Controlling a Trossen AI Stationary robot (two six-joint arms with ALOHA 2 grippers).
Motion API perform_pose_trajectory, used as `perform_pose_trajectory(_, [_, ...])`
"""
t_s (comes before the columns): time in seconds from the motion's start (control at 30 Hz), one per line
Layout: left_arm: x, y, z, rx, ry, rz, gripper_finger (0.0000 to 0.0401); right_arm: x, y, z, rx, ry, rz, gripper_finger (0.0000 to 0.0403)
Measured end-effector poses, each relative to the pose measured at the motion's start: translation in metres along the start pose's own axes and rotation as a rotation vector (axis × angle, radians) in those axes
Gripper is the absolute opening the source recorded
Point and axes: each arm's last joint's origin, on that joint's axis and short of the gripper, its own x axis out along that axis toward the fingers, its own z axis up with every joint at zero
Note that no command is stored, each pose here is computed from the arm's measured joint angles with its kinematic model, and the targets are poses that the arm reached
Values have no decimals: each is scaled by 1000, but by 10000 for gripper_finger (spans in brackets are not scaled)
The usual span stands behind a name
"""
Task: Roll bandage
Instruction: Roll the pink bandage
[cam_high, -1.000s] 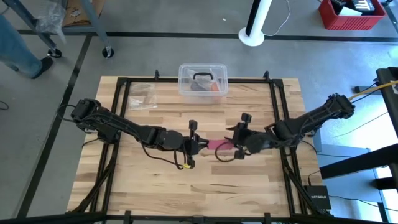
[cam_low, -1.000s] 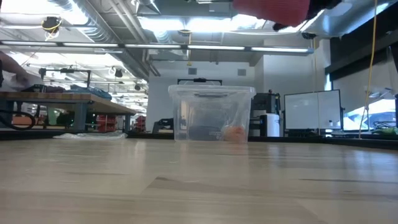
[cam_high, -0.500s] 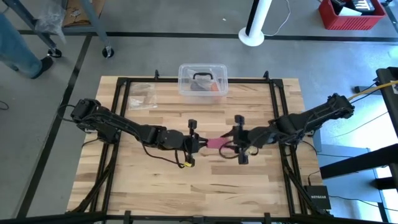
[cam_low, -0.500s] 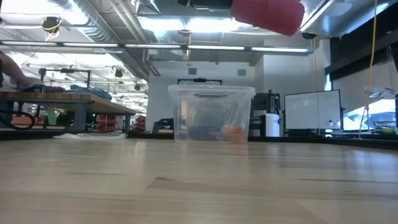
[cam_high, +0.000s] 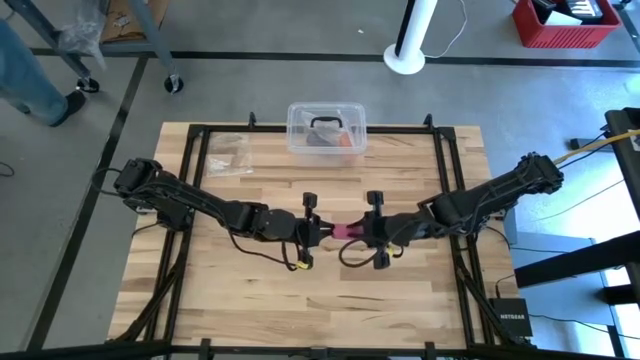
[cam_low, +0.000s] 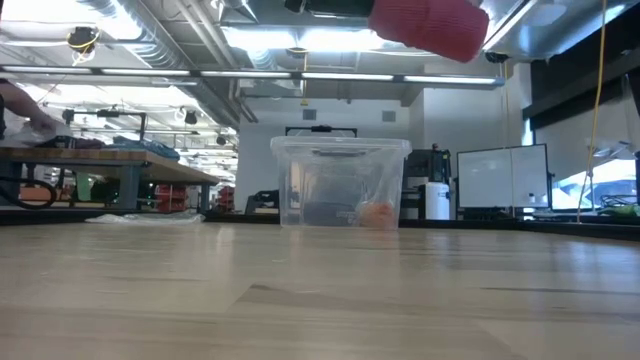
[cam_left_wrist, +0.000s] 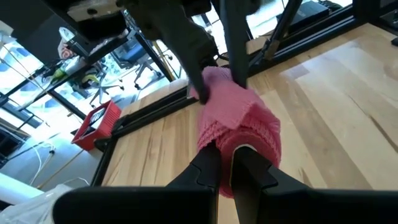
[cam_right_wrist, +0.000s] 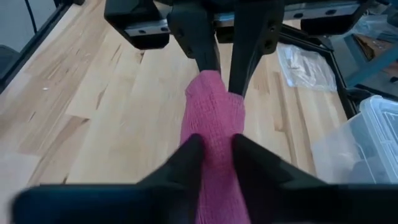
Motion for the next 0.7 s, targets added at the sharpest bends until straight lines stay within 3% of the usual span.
perform_pose_trajectory(0.13, [0,0,0,0,-1,0,13,-4,-1,1,3,-14,-6,12])
perform_pose_trajectory(0.37, [-2,-4,2,50,-2,-2,13,-9,-6,0,11,-4,-108,5])
perform_pose_trajectory(0.53, [-3,-6,2,74,-2,-10,13,-20,-12,-1,64,-6,-119,4])
perform_pose_trajectory(0.7, [-4,-8,5,101,-23,-14,13,-10,-12,-6,87,34,-87,11])
